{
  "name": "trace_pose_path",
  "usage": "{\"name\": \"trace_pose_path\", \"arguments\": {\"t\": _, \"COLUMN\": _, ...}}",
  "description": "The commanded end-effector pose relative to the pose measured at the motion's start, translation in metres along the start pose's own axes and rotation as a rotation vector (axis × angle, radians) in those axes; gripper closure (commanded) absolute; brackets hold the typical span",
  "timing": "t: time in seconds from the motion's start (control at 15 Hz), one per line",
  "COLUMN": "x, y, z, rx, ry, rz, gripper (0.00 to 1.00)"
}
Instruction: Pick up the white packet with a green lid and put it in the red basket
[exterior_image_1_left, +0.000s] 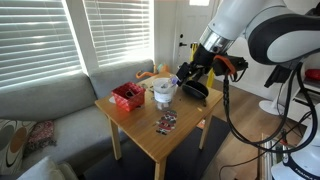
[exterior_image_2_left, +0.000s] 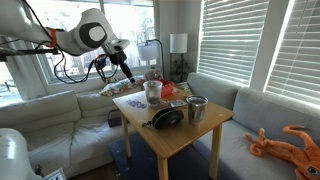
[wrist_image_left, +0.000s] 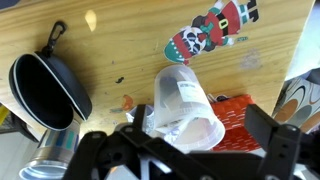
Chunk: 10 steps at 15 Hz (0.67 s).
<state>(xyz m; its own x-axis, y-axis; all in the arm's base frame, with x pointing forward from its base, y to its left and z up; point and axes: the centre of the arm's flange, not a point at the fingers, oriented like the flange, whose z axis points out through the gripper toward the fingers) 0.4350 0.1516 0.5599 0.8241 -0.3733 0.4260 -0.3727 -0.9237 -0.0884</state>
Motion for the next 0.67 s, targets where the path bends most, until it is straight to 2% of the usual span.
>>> {"name": "trace_pose_path", "arguments": {"t": 0.0, "x": 0.019, "y": 0.003, "z": -0.006, "rx": 0.039, "ry": 0.021, "rz": 0.188, "gripper": 0.00}}
{"name": "trace_pose_path", "arguments": {"t": 0.13, "x": 0.036, "y": 0.016, "z": 0.004, "rx": 0.058, "ry": 0.000, "rz": 0.289, "gripper": 0.00}}
{"name": "trace_pose_path", "arguments": {"t": 0.33, "x": 0.059, "y": 0.026, "z": 0.028, "rx": 0.014, "ry": -0.001, "rz": 0.405, "gripper": 0.00}}
{"name": "trace_pose_path", "arguments": {"t": 0.47, "x": 0.072, "y": 0.023, "z": 0.040, "rx": 0.025, "ry": 0.007, "rz": 0.436, "gripper": 0.07}}
{"name": "trace_pose_path", "arguments": {"t": 0.6, "x": 0.084, "y": 0.015, "z": 0.045, "rx": 0.041, "ry": 0.024, "rz": 0.456, "gripper": 0.07}}
